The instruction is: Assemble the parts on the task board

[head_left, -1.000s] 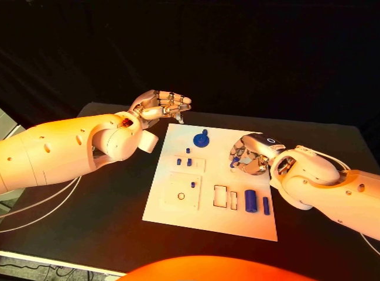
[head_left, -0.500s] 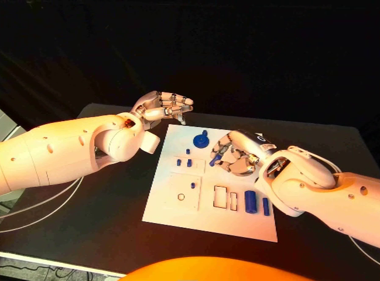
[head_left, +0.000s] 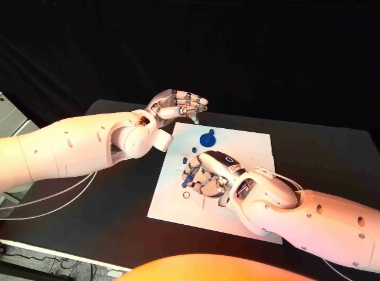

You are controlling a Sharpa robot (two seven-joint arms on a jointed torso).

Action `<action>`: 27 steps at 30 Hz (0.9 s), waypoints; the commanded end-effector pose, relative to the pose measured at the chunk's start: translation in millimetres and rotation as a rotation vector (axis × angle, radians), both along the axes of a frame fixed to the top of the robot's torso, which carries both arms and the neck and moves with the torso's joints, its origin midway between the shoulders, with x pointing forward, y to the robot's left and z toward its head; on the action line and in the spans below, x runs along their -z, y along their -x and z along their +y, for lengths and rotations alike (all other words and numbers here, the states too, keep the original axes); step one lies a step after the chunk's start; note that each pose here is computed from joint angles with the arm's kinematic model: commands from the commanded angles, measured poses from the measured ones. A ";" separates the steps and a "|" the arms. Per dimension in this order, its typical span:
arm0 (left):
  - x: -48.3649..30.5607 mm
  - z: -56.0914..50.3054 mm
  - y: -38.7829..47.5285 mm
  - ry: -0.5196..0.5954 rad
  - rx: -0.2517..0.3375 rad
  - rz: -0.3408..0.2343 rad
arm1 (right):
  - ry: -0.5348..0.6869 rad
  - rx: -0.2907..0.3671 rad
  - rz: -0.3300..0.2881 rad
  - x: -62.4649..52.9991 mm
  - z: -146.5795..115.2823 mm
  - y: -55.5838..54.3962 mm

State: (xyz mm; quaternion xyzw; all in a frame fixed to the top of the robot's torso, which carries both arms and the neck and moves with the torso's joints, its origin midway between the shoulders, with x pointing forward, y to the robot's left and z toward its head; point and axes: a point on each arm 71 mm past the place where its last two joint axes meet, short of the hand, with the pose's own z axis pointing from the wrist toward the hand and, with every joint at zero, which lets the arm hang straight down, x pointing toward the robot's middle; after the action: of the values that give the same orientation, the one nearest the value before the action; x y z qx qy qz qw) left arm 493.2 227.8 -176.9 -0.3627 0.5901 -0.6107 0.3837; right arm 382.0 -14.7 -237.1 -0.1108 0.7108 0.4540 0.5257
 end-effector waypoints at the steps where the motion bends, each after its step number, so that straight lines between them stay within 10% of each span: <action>1: -1.8 -3.6 -0.2 0.001 0.019 -0.026 | 0.069 -0.041 -0.028 8.7 5.3 2.5; 27: -0.5 -6.0 -1.4 0.003 0.026 -0.014 | 0.228 -0.044 -0.067 33.4 10.9 4.3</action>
State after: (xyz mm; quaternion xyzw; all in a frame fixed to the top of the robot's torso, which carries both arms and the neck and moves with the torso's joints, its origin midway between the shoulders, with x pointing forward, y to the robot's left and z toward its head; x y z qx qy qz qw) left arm 495.2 223.8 -177.7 -0.3577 0.5918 -0.6117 0.3841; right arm 378.2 -1.9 -263.3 -0.1815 0.7255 0.4028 0.5277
